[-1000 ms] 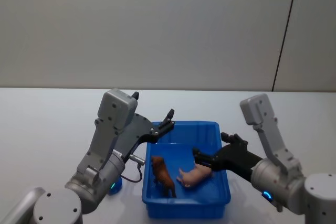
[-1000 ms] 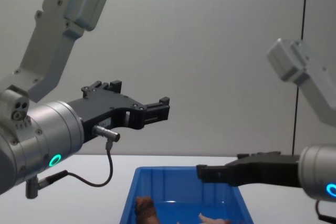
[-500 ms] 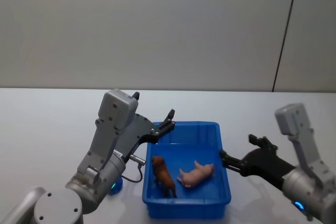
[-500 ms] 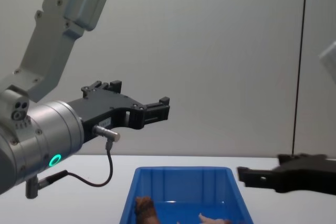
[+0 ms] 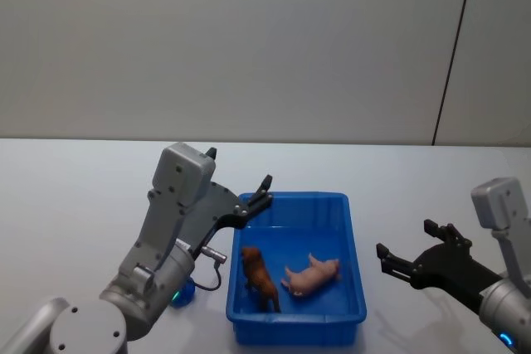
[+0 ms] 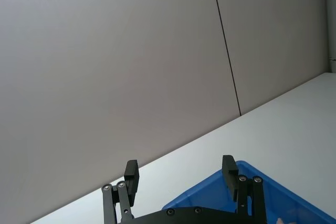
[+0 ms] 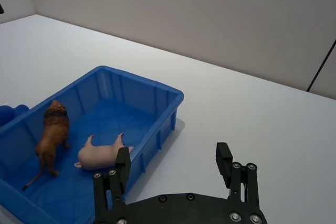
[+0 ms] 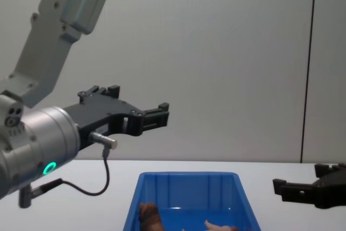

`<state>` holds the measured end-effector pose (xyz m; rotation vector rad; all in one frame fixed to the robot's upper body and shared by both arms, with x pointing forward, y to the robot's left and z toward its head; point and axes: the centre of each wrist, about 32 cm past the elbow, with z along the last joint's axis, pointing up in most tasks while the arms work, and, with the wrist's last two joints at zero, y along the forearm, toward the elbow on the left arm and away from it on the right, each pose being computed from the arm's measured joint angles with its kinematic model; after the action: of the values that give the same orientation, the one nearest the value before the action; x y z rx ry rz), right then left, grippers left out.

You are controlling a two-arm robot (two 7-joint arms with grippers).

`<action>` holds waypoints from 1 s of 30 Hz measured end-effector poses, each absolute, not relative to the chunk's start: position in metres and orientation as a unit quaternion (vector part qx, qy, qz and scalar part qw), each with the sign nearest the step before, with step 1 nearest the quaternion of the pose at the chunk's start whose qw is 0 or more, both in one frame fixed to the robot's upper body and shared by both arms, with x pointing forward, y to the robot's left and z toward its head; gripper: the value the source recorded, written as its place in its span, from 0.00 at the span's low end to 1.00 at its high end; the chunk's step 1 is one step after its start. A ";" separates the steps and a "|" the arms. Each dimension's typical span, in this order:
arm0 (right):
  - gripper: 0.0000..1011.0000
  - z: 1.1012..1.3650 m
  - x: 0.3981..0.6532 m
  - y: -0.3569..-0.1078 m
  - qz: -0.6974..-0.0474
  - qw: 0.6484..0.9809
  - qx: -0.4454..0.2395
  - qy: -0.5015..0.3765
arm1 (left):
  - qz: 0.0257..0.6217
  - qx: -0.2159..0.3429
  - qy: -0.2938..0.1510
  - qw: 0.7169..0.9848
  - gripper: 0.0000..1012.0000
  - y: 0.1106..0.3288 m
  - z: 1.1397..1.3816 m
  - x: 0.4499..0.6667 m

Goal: Pick up the two dolls from the table and place them into the box.

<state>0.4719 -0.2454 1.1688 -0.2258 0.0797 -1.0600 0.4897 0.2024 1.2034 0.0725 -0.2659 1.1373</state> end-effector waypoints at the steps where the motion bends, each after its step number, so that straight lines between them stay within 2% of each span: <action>1: 0.99 1.169 0.472 -0.246 -0.505 0.856 -0.107 0.037 | 0.538 0.036 -0.125 0.833 0.99 0.204 1.203 0.489; 23: 0.99 1.166 0.467 -0.255 -0.510 0.853 -0.109 0.032 | 0.573 0.105 -0.056 0.811 0.99 0.245 1.187 0.463; 30: 0.99 1.166 0.466 -0.256 -0.510 0.853 -0.109 0.031 | 0.569 0.132 -0.033 0.811 0.99 0.257 1.177 0.463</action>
<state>0.4664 -0.2558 1.1663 -0.2286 0.0653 -1.0738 0.4627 0.2566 1.1767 0.2816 -0.0711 1.2166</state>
